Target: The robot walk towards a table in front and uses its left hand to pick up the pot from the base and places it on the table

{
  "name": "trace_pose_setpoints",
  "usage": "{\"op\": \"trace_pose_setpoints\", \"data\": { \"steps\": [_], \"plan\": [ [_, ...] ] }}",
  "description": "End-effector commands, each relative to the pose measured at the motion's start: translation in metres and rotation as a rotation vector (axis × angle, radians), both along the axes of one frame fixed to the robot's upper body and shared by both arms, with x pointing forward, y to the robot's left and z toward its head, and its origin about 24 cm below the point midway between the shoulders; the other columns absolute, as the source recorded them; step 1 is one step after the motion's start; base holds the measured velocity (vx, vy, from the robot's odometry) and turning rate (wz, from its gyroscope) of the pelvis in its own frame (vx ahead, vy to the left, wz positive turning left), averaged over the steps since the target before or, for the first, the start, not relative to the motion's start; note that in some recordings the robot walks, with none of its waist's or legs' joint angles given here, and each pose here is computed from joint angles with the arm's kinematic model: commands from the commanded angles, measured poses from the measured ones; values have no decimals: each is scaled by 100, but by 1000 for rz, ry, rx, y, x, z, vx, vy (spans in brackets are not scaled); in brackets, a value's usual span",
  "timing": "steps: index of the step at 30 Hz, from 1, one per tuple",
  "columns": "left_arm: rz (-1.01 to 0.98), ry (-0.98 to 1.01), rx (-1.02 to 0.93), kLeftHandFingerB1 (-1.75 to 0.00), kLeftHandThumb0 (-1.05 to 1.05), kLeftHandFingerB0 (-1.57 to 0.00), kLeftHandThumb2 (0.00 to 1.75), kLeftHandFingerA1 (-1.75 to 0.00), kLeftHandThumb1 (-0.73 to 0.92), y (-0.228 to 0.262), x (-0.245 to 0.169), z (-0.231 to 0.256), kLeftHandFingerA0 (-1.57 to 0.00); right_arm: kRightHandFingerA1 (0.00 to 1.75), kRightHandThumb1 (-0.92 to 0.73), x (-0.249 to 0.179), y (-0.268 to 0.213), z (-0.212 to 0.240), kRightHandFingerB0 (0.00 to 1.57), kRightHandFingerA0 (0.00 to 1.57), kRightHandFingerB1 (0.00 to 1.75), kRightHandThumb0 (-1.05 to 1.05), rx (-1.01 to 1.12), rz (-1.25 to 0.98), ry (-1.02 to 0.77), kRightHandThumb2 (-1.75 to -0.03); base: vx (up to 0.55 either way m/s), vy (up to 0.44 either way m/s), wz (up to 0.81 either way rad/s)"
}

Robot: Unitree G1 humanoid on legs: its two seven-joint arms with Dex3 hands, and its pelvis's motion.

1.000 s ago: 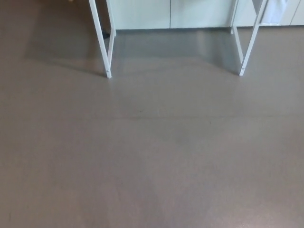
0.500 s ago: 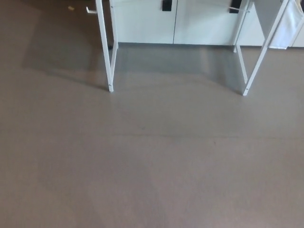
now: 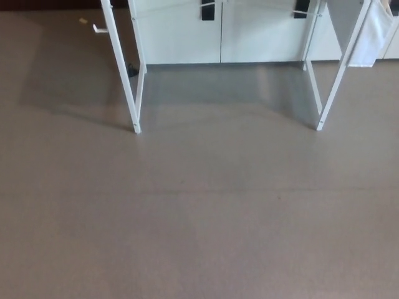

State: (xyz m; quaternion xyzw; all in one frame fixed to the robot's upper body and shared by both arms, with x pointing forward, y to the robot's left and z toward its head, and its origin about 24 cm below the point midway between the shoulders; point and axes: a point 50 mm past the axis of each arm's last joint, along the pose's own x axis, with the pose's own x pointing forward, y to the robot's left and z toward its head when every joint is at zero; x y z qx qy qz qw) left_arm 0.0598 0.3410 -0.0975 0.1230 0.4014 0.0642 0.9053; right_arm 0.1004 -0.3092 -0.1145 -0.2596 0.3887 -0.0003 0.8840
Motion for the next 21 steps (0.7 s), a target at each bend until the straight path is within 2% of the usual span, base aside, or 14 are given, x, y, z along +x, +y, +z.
{"op": "trace_pose_setpoints", "data": {
  "steps": [1, 8, 9, 10, 11, 21],
  "plan": [
    [-18, -18, 32, -32, -49, -34, 56, -35, 51, 7, 1, 5, -47, 53, -77, -1, -2, 0, 22, 32, 39, -94, -14, 9, 11, -63, 210, 189, -5],
    [-34, -18, 57, -32, -50, -35, 56, -36, 51, 7, 2, 6, -48, 54, -77, 2, -1, 1, 22, 32, 38, -95, -14, 18, 8, -64, 275, 147, 1],
    [-18, -20, 47, -33, -47, -36, 56, -36, 50, 7, 3, 6, -49, 58, -68, 3, -1, 1, 18, 29, 47, -105, -12, 21, 9, -103, 204, 59, 6],
    [1, -23, 33, -33, -47, -36, 56, -36, 50, 6, 4, 5, -49, 58, -68, 3, -1, 1, 18, 29, 47, -105, -10, 26, 9, -103, 212, 22, 9],
    [2, -22, 32, -33, -48, -36, 56, -36, 49, 6, 4, 5, -49, 54, -78, 4, -1, 1, 21, 33, 38, -95, -12, 28, 8, -64, 240, -20, 13],
    [-19, -22, 44, -32, -47, -35, 56, -36, 50, 6, 6, 5, -49, 52, -77, 6, -2, 2, 23, 36, 38, -92, -2, 17, 9, -64, 317, -177, 17]
  ]
}}
